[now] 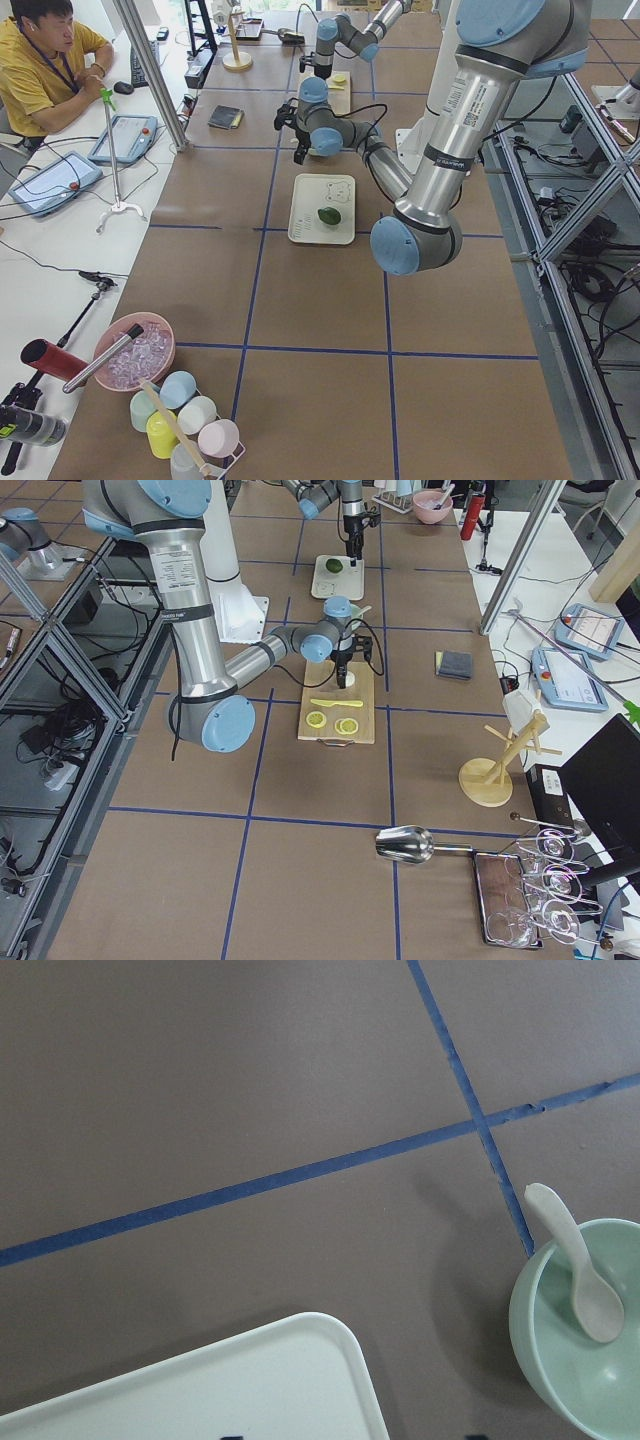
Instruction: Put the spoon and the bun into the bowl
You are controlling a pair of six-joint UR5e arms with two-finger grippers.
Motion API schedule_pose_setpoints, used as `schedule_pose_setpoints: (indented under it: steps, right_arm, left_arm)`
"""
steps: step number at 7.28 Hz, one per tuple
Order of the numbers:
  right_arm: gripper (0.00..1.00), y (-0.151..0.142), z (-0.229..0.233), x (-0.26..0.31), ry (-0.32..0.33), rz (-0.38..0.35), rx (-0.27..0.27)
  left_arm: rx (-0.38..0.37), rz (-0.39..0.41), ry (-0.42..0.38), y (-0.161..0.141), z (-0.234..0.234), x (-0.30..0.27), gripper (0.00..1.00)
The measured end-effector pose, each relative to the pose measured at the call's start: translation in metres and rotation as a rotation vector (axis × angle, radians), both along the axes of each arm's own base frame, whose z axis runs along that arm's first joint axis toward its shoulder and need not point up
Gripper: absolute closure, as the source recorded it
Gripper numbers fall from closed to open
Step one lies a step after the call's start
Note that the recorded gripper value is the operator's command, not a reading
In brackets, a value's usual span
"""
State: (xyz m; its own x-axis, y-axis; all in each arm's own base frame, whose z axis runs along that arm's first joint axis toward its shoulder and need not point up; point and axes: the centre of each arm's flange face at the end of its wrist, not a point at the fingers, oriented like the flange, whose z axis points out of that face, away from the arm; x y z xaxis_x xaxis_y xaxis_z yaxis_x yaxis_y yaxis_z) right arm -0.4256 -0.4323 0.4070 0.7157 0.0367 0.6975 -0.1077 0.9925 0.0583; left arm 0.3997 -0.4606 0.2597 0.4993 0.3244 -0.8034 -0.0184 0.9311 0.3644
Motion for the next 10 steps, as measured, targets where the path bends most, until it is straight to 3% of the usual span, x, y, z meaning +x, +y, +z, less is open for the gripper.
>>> schedule_pose_setpoints:
  steps: [5,7,10]
  right_arm:
    - [0.46,0.000,-0.031,-0.002,-0.048,0.021,0.006]
    - [0.46,-0.006,-0.087,-0.022,-0.109,0.071,-0.026]
    - [0.45,0.019,-0.174,-0.079,-0.212,0.150,-0.087]
  left_arm:
    - [0.003,-0.004,0.004,0.001,-0.001,-0.004,0.20]
    - [0.012,-0.009,0.008,0.004,-0.001,-0.015,0.20]
    - [0.010,-0.005,-0.002,0.019,0.016,-0.034,0.20]
